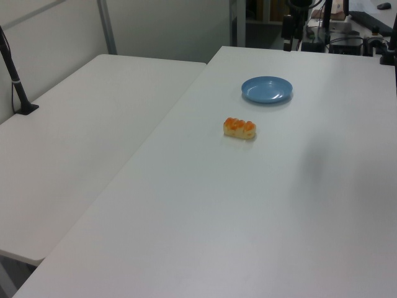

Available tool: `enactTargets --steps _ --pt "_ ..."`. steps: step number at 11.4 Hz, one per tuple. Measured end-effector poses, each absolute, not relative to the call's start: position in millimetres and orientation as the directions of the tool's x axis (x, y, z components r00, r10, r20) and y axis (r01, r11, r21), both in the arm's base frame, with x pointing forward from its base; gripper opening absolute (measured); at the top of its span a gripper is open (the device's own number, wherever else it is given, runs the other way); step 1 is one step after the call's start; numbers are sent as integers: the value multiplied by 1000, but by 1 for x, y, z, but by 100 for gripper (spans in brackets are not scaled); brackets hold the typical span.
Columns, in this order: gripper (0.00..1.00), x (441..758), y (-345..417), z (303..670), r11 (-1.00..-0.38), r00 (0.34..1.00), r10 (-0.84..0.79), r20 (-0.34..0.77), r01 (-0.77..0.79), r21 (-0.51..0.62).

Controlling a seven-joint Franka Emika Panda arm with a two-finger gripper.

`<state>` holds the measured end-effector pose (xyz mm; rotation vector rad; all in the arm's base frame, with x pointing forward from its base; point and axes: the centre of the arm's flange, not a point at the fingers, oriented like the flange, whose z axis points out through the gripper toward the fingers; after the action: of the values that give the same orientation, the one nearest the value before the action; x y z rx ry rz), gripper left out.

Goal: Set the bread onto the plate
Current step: 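Move the open gripper down toward the orange-topped bread roll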

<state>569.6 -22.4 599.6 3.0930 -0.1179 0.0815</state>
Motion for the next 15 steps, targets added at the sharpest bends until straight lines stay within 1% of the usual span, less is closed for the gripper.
enactTargets --steps 3,8,10,11,13,15 --pt "100 568 -24 598 -996 996 -79 36 -81 44" --pt "100 567 -24 598 -996 996 -79 34 -81 44" --pt "100 569 -23 593 -996 997 -75 25 -76 45" --pt "100 572 -22 585 -997 998 -68 11 -69 46" --pt "100 588 -19 564 -998 999 -51 17 -52 48" --pt "100 612 -17 529 -998 999 -41 35 -43 50"
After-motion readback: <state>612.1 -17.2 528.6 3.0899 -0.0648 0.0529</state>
